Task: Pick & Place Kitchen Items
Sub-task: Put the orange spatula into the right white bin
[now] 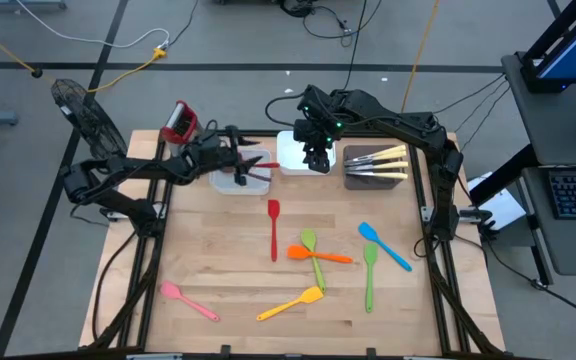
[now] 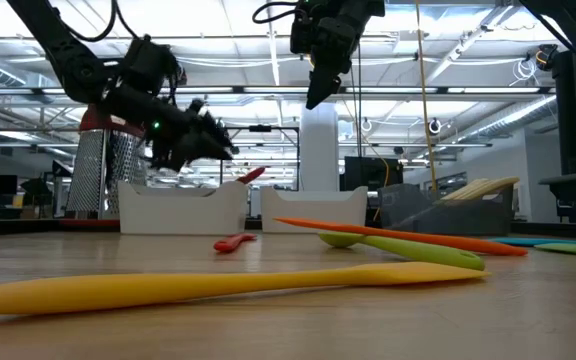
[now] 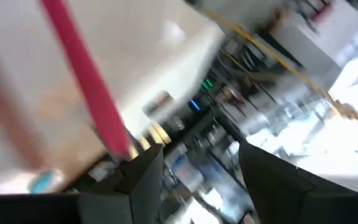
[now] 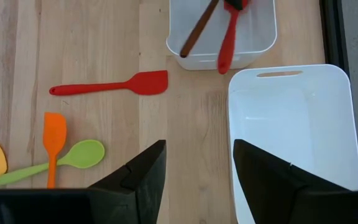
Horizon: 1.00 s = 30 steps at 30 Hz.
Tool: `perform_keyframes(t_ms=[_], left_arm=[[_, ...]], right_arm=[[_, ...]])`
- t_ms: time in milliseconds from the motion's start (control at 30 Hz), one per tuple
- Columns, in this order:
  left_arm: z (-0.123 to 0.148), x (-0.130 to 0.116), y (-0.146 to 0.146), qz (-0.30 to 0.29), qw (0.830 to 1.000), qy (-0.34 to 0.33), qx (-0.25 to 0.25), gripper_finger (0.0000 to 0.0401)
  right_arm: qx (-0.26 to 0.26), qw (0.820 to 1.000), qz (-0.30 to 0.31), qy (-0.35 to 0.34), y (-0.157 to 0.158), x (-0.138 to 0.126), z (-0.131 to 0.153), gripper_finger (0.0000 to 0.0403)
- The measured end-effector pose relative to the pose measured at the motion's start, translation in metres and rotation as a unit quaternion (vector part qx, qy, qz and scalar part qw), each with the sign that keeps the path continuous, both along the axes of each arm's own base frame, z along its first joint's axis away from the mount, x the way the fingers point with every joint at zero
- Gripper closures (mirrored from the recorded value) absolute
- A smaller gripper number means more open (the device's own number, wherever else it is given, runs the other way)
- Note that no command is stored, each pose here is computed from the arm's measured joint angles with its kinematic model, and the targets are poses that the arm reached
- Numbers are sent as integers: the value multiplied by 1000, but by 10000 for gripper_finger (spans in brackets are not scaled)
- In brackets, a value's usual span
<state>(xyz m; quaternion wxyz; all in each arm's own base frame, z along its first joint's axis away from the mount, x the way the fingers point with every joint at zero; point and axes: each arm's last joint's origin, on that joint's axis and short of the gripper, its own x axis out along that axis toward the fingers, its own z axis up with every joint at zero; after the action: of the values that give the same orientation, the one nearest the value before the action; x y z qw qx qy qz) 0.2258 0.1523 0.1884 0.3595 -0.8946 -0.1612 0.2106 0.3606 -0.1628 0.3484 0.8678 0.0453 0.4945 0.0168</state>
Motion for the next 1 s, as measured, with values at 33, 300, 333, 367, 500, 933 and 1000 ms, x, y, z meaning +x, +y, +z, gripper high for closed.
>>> perform_keyframes(t_ms=[33, 300, 333, 367, 500, 933, 1000], left_arm=[[4, 1, 0, -3, 1000, -12, 18, 182], [25, 22, -29, -20, 977, -37, 208, 181], [27, 25, -36, -29, 972, -36, 229, 181], [28, 28, -43, -41, 968, -34, 247, 181], [26, 39, -73, -92, 949, -11, 302, 182], [6, 48, -150, -212, 855, 138, 453, 181], [-1, 46, -158, -236, 840, 172, 457, 182]], right_arm=[[0, 1000, 0, 0, 0, 0, 0, 222], [4, 1000, 6, 15, 0, -3, -1, 222], [5, 1000, 6, 17, 0, -4, -2, 222], [5, 1000, 7, 19, 0, -4, -2, 222], [24, 999, 23, 14, -2, -12, 0, 222], [-14, 993, -8, -118, 40, -103, -4, 222], [-9, 991, -19, -134, 51, -117, -11, 222]])
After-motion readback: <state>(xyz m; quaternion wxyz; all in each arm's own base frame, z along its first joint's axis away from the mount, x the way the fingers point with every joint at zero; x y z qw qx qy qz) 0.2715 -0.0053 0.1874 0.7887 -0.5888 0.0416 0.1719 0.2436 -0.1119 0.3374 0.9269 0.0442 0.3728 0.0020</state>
